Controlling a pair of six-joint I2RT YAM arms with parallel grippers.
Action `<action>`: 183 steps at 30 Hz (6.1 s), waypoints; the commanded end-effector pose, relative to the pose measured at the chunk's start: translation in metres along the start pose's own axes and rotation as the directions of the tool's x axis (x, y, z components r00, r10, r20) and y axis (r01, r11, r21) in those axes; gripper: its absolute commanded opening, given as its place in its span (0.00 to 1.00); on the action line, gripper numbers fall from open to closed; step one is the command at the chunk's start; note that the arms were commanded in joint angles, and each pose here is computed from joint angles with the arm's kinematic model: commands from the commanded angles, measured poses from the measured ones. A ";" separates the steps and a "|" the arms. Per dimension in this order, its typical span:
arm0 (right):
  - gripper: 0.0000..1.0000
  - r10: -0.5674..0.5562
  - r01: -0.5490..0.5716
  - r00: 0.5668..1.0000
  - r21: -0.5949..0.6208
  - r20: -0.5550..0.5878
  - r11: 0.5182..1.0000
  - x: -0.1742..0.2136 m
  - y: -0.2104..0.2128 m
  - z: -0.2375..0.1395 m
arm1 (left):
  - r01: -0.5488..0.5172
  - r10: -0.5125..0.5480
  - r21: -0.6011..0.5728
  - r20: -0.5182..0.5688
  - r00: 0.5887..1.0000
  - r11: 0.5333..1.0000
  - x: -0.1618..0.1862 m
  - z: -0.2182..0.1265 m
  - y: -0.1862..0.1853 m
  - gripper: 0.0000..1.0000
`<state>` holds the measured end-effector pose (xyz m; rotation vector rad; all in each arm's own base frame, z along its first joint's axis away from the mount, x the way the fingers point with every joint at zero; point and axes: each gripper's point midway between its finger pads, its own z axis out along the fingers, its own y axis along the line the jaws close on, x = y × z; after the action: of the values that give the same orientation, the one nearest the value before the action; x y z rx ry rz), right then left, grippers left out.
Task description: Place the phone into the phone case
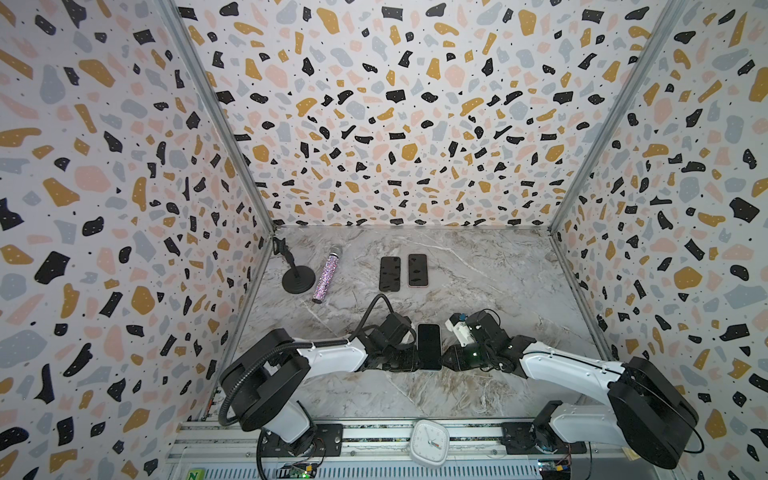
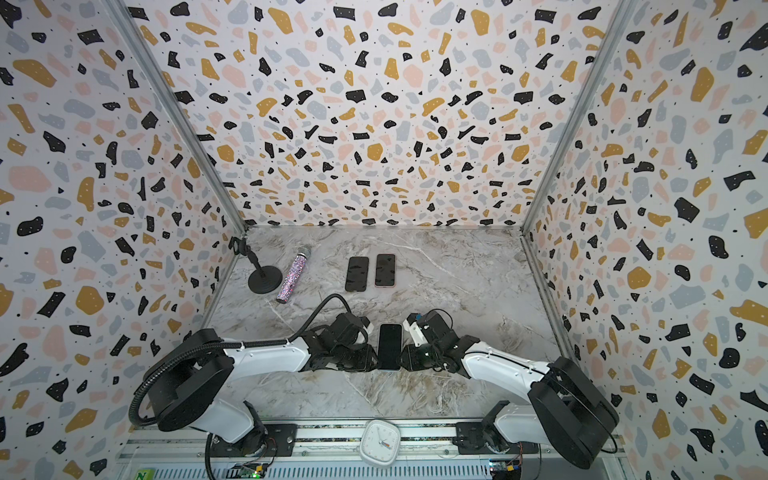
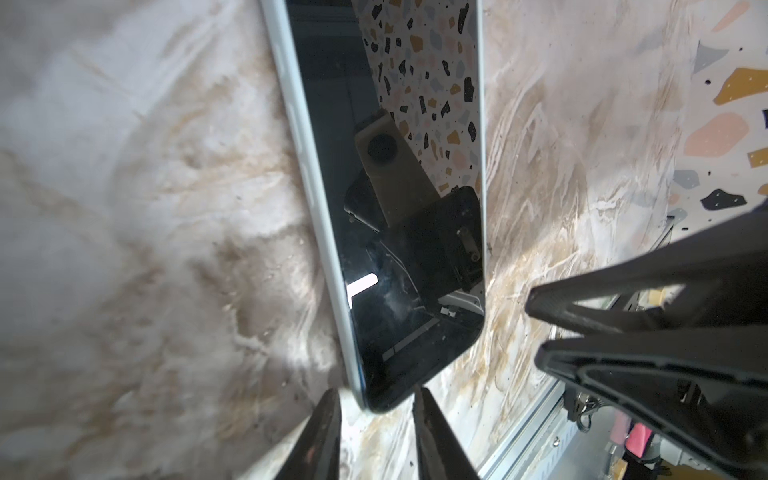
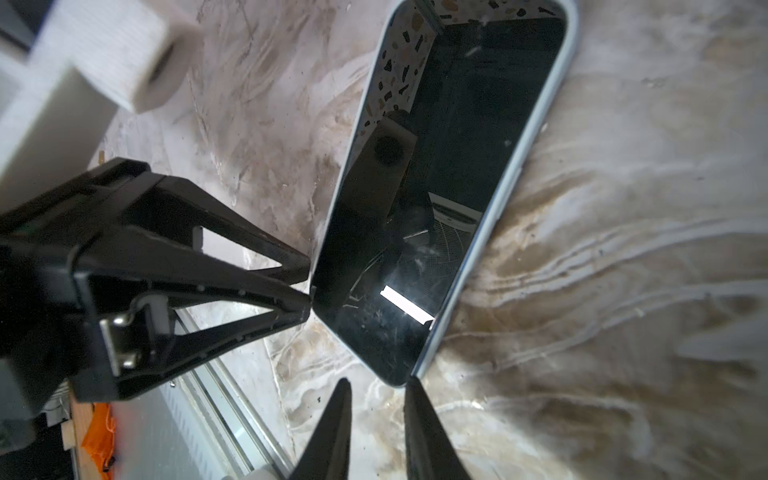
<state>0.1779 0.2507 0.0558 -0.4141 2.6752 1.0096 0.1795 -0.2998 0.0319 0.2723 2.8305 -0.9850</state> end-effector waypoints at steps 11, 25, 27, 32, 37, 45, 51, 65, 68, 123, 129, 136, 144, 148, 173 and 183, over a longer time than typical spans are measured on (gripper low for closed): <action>0.36 0.037 -0.038 0.999 -0.054 -0.019 0.998 0.006 -0.001 0.008 | -0.001 0.002 0.018 -0.040 0.999 1.000 0.004 0.005 -0.003 0.42; 0.40 0.045 -0.047 0.998 -0.042 -0.035 0.998 0.008 -0.010 0.021 | -0.011 0.010 -0.002 -0.071 0.997 1.000 0.007 0.022 0.000 0.34; 0.38 0.045 -0.047 0.998 -0.045 -0.037 0.998 0.008 -0.010 0.022 | -0.010 0.010 -0.002 -0.072 0.997 1.000 0.007 0.022 0.000 0.32; 0.31 0.049 -0.052 0.997 -0.053 -0.051 0.997 0.010 -0.011 0.027 | -0.008 0.008 0.000 -0.072 0.997 1.000 0.008 0.024 -0.001 0.29; 0.24 0.054 -0.057 0.997 -0.054 -0.060 0.997 0.011 -0.013 0.030 | -0.009 0.009 0.002 -0.077 0.997 1.000 0.008 0.026 -0.001 0.26; 0.12 0.060 -0.063 0.996 -0.048 -0.063 0.997 0.012 -0.014 0.031 | -0.012 0.012 0.002 -0.076 0.997 1.000 0.006 0.029 -0.003 0.15; 0.05 0.061 -0.064 0.996 -0.045 -0.068 0.997 0.015 -0.013 0.031 | -0.010 0.011 0.001 -0.074 0.997 1.000 0.006 0.030 -0.004 0.05; 0.18 -0.012 0.012 0.998 0.001 0.054 1.000 -0.023 -0.007 0.001 | -0.043 0.042 -0.071 -0.007 0.999 0.997 -0.018 0.009 0.001 0.10; 0.25 -0.025 0.025 0.996 0.009 0.081 1.000 -0.041 -0.010 -0.003 | -0.046 0.049 -0.082 0.034 0.998 0.996 -0.039 0.001 0.002 0.22; 0.20 -0.080 0.069 0.988 0.085 0.129 0.994 -0.105 -0.011 0.006 | -0.085 0.102 -0.269 0.048 0.994 0.959 -0.085 0.017 0.019 0.13; 0.33 -0.127 0.105 0.970 0.117 0.207 0.988 -0.116 -0.009 -0.024 | -0.093 0.134 -0.348 0.094 0.987 0.933 -0.092 -0.009 0.005 0.28; 0.45 -0.131 0.092 0.943 0.140 0.307 0.986 -0.113 -0.017 -0.063 | -0.114 0.161 -0.366 0.100 0.982 0.924 -0.080 -0.009 -0.017 0.38; 0.69 -0.105 0.055 0.932 0.150 0.347 0.987 -0.097 -0.035 -0.081 | -0.116 0.170 -0.419 0.095 0.981 0.900 -0.070 0.000 -0.021 0.70; 0.80 -0.102 0.049 0.926 0.151 0.363 0.987 -0.089 -0.040 -0.083 | -0.136 0.195 -0.467 0.081 0.977 0.874 -0.067 0.007 -0.025 0.91; 0.99 -0.016 -0.037 0.927 0.135 0.376 0.990 -0.070 -0.077 -0.084 | -0.156 0.168 -0.571 -0.033 0.985 0.806 -0.028 0.033 -0.038 1.00; 0.99 -0.015 -0.036 0.923 0.125 0.384 0.992 -0.068 -0.078 -0.089 | -0.103 0.102 -0.605 -0.036 0.994 0.789 -0.017 0.038 -0.028 0.98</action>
<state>0.2595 0.1459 0.0925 -0.1295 2.3879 0.8000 0.1967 -0.3566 0.0260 0.3878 2.8789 -0.0854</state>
